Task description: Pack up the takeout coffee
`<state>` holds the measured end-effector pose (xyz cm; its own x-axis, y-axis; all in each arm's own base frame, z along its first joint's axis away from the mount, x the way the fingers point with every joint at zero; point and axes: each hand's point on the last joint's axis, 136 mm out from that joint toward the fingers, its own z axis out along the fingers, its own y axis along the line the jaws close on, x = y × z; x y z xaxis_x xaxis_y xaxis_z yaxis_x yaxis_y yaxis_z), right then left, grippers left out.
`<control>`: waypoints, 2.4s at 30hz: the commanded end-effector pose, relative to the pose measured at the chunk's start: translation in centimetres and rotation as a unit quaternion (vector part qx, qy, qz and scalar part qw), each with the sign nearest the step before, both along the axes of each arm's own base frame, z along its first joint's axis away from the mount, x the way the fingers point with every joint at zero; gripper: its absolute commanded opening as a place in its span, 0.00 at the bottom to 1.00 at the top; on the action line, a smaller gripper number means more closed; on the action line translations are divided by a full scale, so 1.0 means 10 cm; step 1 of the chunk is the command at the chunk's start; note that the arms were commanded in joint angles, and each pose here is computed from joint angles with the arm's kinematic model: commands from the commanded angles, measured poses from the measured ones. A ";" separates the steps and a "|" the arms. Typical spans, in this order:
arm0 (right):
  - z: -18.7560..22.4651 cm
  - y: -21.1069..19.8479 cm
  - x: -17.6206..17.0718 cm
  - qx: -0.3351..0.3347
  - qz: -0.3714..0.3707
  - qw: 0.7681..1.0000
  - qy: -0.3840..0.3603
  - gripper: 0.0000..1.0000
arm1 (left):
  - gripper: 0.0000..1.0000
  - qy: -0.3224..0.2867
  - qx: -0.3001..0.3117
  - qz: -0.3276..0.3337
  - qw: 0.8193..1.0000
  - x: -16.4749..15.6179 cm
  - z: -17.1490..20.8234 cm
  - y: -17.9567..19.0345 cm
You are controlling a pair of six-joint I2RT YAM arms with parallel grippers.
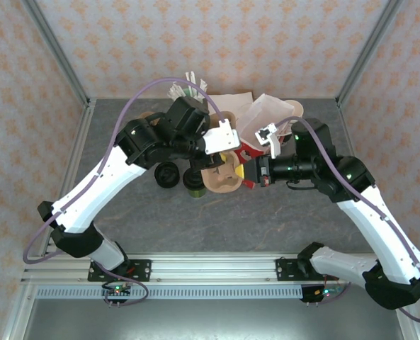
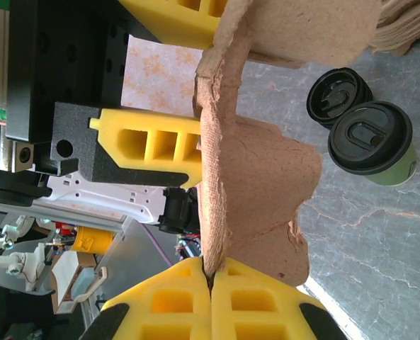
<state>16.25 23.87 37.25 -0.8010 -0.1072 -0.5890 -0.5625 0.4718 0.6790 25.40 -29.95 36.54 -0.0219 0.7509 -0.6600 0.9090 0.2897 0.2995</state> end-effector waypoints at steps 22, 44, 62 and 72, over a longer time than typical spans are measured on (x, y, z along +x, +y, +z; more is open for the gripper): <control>0.06 -1.69 0.89 -0.195 -0.499 0.839 -0.096 0.53 | 0.32 -0.029 -0.060 0.061 0.996 0.08 0.37 0.14; -0.73 -1.42 1.63 -0.155 -0.531 0.833 0.001 0.73 | 0.34 -0.005 -0.116 0.054 0.992 0.00 0.53 0.11; -1.12 -1.41 1.85 -0.180 -0.525 0.831 0.030 0.52 | 0.34 0.002 -0.126 0.052 0.991 0.00 0.56 0.09; -1.06 -1.43 1.68 -0.211 -0.488 0.847 0.011 0.12 | 0.34 0.032 -0.149 0.020 0.988 -0.13 0.61 -0.02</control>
<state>34.31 10.17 26.18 -0.6219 0.4540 -0.6380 0.2695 0.8891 0.3699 24.64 -29.36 40.97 -0.1082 0.5764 -0.8100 0.8930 0.4144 0.1757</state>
